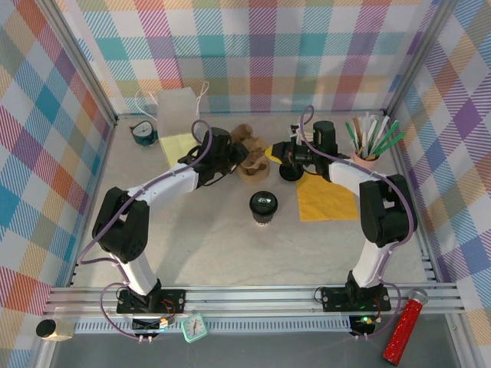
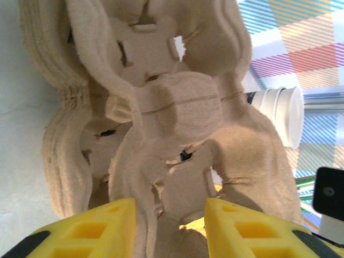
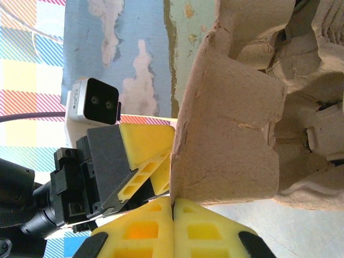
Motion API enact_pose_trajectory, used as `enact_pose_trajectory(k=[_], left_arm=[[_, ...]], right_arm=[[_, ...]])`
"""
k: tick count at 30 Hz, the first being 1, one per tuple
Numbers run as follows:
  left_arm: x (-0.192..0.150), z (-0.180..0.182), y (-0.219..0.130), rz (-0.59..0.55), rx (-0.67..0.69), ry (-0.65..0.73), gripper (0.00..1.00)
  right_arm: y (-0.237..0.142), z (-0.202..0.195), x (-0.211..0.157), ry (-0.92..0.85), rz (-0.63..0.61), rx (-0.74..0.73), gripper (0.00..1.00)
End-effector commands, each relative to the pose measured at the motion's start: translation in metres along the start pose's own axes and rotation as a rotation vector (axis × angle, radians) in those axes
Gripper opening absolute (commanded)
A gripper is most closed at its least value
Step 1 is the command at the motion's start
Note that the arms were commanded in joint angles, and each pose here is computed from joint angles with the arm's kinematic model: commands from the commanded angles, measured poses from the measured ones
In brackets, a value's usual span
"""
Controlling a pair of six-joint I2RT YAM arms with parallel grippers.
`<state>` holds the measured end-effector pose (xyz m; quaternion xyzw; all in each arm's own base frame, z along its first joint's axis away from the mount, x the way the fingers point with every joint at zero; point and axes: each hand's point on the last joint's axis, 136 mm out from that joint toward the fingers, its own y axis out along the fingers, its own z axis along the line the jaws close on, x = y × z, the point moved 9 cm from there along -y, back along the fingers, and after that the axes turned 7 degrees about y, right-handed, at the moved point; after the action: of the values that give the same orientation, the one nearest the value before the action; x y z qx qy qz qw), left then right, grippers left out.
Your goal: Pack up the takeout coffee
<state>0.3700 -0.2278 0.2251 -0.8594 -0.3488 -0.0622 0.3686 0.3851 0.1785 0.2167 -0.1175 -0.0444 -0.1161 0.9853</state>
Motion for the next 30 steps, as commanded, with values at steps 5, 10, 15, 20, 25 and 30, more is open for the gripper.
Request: enact_pose_trajectory(k=[5, 10, 15, 20, 25, 30], left_arm=[[-0.002, 0.002, -0.017, -0.018, 0.128, -0.002, 0.45], [-0.009, 0.012, -0.011, 0.016, 0.185, -0.023, 0.46], [-0.008, 0.003, 0.004, 0.025, 0.084, -0.049, 0.46], [-0.005, -0.005, 0.008, 0.011, 0.03, -0.055, 0.43], [-0.006, -0.005, 0.015, 0.016, 0.013, -0.061, 0.33], [-0.003, -0.011, 0.011, -0.002, -0.003, -0.03, 0.21]], right_arm=[[0.0, 0.008, -0.005, -0.04, 0.02, 0.027, 0.0], [0.001, 0.008, -0.005, -0.039, 0.023, 0.028, 0.0], [0.001, 0.008, -0.007, -0.038, 0.025, 0.026, 0.0], [0.001, 0.008, -0.008, -0.037, 0.029, 0.024, 0.0], [0.001, 0.007, -0.008, -0.033, 0.026, 0.019, 0.0], [0.001, 0.006, -0.008, -0.031, 0.024, 0.013, 0.0]])
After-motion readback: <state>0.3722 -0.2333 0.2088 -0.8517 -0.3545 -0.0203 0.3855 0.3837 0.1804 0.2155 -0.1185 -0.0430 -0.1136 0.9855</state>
